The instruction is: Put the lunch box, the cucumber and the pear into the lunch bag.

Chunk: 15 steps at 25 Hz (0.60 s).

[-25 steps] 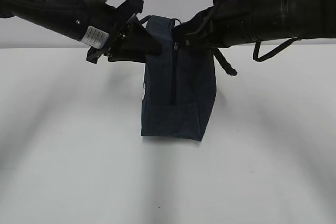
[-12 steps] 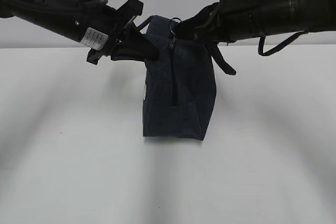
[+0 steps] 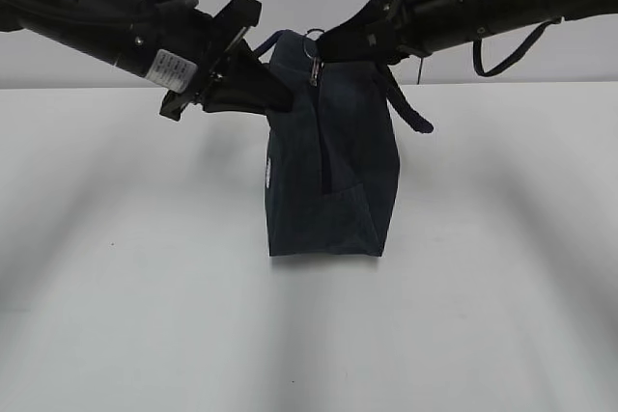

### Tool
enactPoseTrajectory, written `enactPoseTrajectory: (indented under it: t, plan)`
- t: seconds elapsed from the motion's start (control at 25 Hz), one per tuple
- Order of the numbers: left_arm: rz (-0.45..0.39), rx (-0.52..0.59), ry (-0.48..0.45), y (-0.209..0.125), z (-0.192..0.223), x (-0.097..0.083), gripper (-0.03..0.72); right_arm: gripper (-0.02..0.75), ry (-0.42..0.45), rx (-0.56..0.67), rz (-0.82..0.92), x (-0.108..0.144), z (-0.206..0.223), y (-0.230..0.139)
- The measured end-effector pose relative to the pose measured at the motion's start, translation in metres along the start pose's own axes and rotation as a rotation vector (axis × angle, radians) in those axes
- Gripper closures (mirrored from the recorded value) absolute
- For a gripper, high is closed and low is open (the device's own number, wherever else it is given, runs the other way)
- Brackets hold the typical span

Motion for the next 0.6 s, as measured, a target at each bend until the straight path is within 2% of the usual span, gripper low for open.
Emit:
enactPoseTrajectory:
  t: [0.12, 0.2, 0.28, 0.4, 0.44, 0.52, 0.6]
  plan:
    - [-0.001, 0.004, -0.002, -0.001, -0.001, 0.0, 0.678, 0.754, 0.022, 0.008, -0.017, 0.002, 0.0, 0.003]
    - [0.006, 0.009, -0.005, -0.002, -0.001, 0.0, 0.634, 0.754, 0.022, 0.022, -0.026, 0.002, 0.0, 0.002]
    - [0.024, 0.034, -0.011, -0.006, -0.001, -0.001, 0.502, 0.754, 0.011, 0.033, -0.02, -0.001, -0.002, 0.0]
    - [0.032, 0.082, -0.039, -0.015, -0.001, -0.006, 0.204, 0.754, -0.01, 0.039, -0.021, -0.006, -0.004, 0.001]
    - [0.032, 0.093, -0.05, -0.017, -0.001, -0.007, 0.143, 0.754, -0.013, 0.04, -0.021, -0.007, -0.004, 0.001]
    - [0.033, 0.115, -0.077, -0.02, -0.002, -0.012, 0.076, 0.754, -0.014, 0.043, -0.022, -0.007, -0.004, 0.0]
    - [0.038, 0.13, -0.096, -0.023, 0.001, -0.018, 0.084, 0.754, -0.014, 0.043, -0.021, -0.007, -0.004, 0.0]
Point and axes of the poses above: a point on each arm's last joint axis where the gripper is mounted, z pointing out along that axis toward the gripper, x along the wrist's bending axis when the last joint is at zero, y = z × x, the point moved 8 cm from there along z, pointing out along that axis toward the gripper, and after that the axes turned 9 degrees about z, right-handed, at the moved point
